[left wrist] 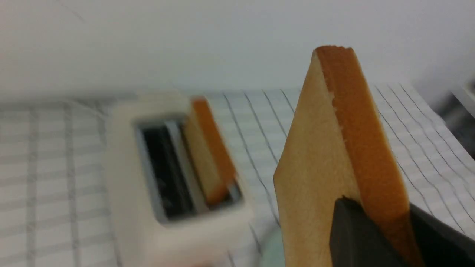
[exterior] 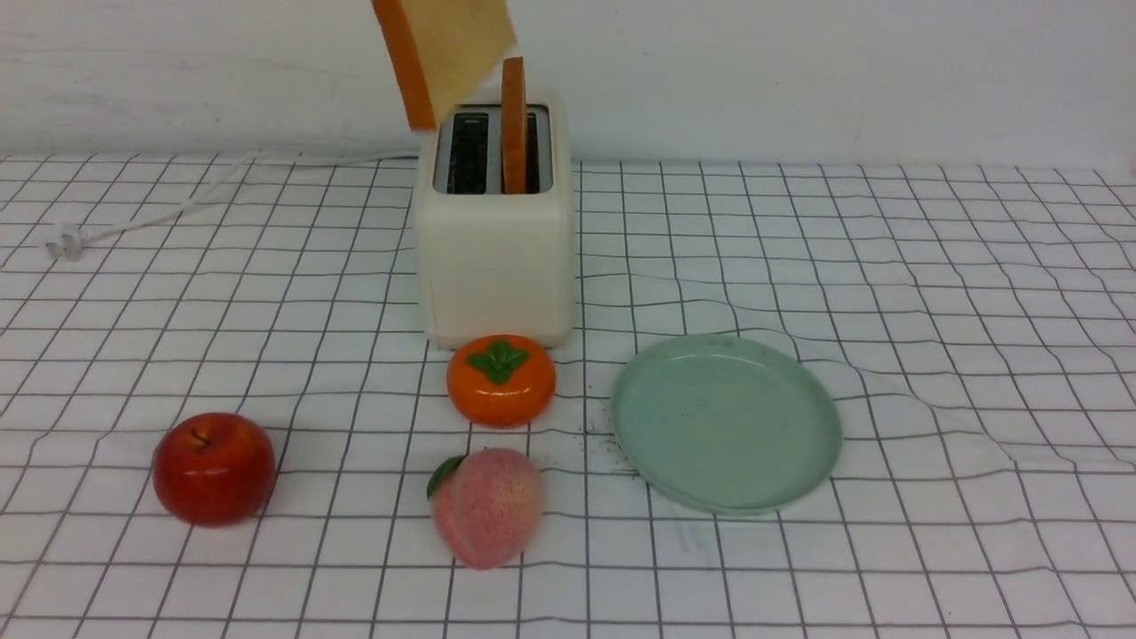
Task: Take toasted bread from bread machine on white checkered table place on plate.
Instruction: 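Place the slice of bread on the plate with the left gripper, then grasp the toast slice in the toaster and pull it up out of the slot with the right gripper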
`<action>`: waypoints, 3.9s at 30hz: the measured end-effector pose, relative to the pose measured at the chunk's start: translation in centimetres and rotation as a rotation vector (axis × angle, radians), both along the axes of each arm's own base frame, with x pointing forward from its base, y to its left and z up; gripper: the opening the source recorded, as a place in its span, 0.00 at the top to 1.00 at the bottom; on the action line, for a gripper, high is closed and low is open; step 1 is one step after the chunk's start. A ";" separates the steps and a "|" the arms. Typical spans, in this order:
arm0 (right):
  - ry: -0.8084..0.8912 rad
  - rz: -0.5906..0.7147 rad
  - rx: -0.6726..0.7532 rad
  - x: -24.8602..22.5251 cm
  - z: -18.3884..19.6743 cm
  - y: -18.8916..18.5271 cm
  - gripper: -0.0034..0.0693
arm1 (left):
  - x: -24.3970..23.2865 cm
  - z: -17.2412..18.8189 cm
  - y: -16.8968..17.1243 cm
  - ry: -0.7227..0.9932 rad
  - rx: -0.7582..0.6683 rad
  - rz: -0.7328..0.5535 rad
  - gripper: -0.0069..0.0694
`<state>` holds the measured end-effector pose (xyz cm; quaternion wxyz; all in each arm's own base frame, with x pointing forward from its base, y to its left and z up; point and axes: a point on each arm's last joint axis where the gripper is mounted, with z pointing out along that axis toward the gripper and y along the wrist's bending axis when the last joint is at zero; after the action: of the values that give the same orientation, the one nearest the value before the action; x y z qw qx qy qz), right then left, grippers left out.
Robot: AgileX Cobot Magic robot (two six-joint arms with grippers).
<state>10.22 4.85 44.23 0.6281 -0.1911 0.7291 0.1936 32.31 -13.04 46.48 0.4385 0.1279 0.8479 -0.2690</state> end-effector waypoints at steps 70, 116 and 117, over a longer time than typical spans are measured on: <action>0.471 -0.056 -0.005 2.7 -3.9 -0.3 0.93 | -10.2 -1.8 -0.8 -0.146 0.221 0.005 0.93; 0.262 -0.080 -0.030 35.3 -14.6 25.3 0.43 | -23.2 -6.0 8.6 -0.413 -0.001 0.187 0.93; 0.261 -0.084 -0.030 35.4 -14.6 25.2 0.47 | -23.2 -6.0 8.6 -0.413 -0.001 0.187 0.93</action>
<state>45.59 30.08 29.59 0.5325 -0.1431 0.8147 0.1795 9.15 -4.43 40.50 0.6258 0.1008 0.7484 -0.1955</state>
